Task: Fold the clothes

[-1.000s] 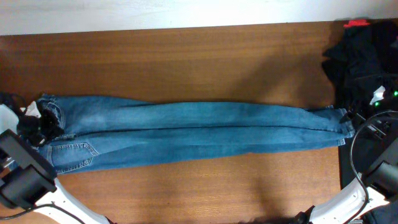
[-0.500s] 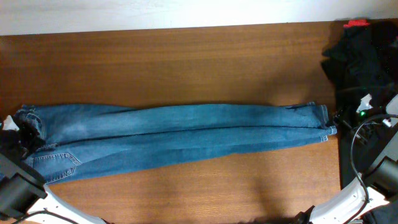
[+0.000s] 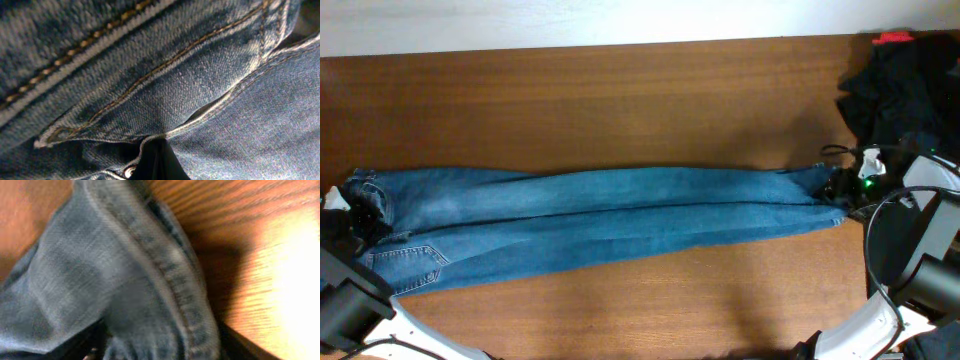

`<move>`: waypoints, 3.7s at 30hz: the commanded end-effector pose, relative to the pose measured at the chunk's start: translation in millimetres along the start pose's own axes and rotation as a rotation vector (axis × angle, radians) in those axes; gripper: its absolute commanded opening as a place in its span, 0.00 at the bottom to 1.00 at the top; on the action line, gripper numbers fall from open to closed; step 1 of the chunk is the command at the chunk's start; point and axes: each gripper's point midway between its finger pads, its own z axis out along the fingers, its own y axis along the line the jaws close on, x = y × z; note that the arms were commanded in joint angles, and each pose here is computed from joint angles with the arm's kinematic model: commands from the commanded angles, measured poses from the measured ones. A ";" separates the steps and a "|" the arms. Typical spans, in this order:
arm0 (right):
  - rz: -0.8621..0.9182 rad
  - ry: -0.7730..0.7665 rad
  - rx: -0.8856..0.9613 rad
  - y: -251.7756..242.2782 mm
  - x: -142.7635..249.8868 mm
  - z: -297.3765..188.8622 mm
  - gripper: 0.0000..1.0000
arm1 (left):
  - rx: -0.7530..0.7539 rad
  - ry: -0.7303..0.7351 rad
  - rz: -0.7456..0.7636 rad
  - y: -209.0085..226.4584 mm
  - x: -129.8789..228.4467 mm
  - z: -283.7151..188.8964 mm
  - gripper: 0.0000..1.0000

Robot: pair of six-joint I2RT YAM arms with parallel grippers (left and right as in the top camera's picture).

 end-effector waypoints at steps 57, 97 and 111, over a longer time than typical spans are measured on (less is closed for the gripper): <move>-0.866 0.188 0.255 327.7 124.3 34.2 0.04 | 0.364 -0.086 0.090 -74.8 -5.9 -50.5 0.21; -0.953 0.156 0.254 344.0 119.3 1.5 0.47 | 0.364 -0.089 0.092 -74.8 -6.7 -50.5 0.21; -1.047 0.233 0.251 360.0 177.2 17.1 0.75 | 0.349 -0.090 0.091 -72.4 -7.0 -49.7 0.21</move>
